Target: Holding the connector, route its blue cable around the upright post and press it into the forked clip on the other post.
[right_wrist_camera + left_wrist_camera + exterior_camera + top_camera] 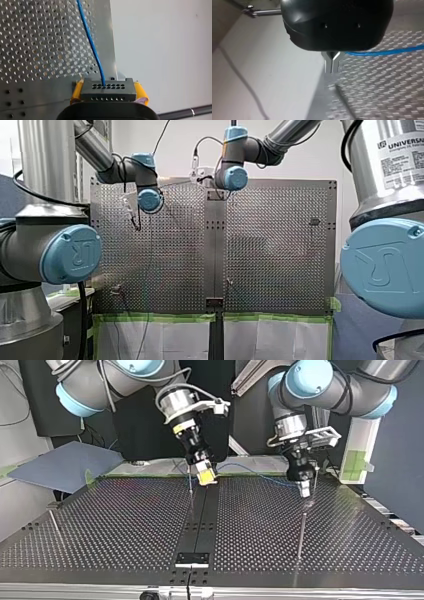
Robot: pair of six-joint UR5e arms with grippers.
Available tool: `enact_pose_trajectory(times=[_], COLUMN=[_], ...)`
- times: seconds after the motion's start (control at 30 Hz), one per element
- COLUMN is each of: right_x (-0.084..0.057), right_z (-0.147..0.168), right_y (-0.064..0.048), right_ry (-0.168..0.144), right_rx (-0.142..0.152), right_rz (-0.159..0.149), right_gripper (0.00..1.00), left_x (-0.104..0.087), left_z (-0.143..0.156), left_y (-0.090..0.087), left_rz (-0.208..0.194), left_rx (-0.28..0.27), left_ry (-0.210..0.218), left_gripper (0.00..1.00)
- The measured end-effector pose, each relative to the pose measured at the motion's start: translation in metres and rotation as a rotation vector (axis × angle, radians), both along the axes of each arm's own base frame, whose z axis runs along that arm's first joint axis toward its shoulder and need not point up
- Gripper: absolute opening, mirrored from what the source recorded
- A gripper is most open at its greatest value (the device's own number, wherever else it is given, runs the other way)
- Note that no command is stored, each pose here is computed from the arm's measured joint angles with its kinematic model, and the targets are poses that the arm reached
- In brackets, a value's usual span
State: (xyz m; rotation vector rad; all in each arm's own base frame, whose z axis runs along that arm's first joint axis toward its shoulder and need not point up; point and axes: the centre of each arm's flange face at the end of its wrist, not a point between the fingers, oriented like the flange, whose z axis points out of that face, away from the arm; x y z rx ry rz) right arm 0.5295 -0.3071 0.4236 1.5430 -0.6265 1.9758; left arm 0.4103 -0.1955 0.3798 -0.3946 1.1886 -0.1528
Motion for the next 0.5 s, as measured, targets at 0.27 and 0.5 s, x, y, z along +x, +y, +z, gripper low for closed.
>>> enact_pose_trajectory(times=[0.27, 0.5], right_x=[0.01, 0.021], right_z=[0.012, 0.014], right_y=[-0.004, -0.012], right_ry=[0.017, 0.037], right_rx=[0.014, 0.037], right_rz=[0.039, 0.045], right_gripper=[0.0, 0.0], left_x=[0.011, 0.025], left_z=[0.046, 0.067], left_y=[0.029, 0.05], left_rz=[0.057, 0.096], left_rx=[-0.025, -0.022], left_ry=[-0.049, -0.05], left_gripper=[0.0, 0.0])
